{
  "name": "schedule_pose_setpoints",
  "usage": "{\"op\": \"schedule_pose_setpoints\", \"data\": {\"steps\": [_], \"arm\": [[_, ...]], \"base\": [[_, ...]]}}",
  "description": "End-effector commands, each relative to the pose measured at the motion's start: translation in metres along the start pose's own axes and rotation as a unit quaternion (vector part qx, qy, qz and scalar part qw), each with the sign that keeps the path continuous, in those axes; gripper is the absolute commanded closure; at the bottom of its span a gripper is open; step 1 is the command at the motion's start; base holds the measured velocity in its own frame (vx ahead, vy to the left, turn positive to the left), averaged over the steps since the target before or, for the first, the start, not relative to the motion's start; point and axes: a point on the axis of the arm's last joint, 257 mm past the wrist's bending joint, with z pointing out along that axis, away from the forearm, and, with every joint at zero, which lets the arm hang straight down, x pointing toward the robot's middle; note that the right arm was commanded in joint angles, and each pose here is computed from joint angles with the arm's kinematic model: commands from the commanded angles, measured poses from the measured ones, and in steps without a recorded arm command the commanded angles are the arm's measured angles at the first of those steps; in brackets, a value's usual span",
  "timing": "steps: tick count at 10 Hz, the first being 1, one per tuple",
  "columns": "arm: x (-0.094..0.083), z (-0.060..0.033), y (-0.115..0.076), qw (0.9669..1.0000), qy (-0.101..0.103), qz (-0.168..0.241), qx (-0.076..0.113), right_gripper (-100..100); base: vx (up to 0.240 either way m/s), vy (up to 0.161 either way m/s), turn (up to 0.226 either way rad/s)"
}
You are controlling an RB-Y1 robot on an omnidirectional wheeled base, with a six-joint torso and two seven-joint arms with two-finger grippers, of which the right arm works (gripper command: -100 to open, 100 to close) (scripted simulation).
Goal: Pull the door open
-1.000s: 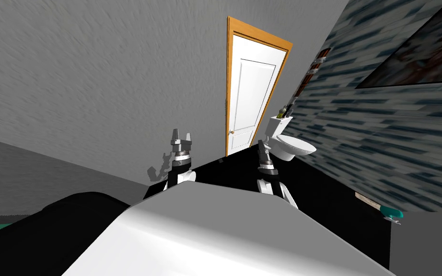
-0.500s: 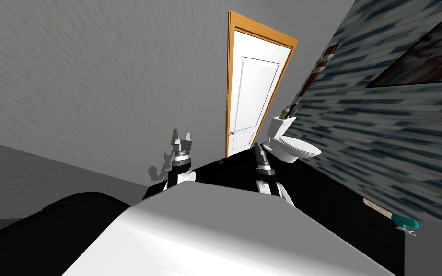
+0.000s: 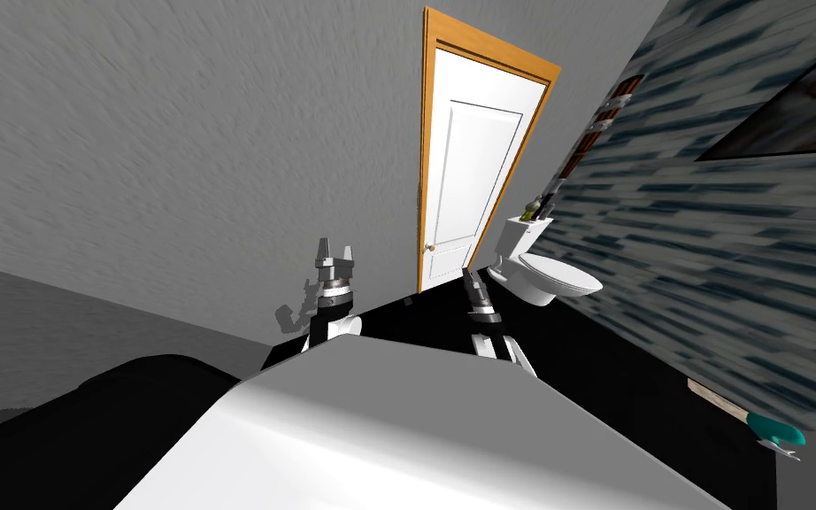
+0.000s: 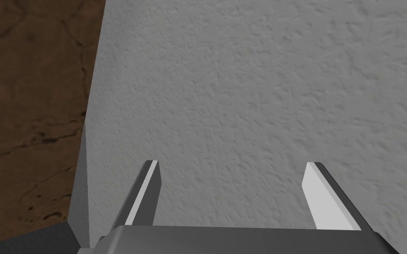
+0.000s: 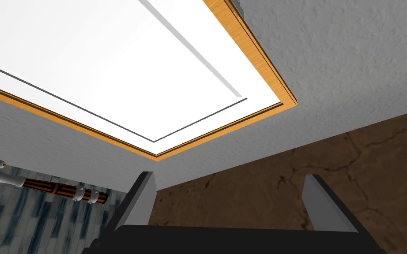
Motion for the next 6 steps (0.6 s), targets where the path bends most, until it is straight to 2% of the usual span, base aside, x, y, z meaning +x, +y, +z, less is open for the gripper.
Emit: {"op": "schedule_pose_setpoints", "data": {"steps": [1,6], "arm": [[0.01,-0.0046,-0.007,0.9998,0.011,-0.016,0.003,-100],[0.039,-0.0157,-0.028,0.9969,0.046,-0.063,0.011,-100]], "base": [[0.075,-0.008,0.036],[0.083,-0.013,0.03]]}}
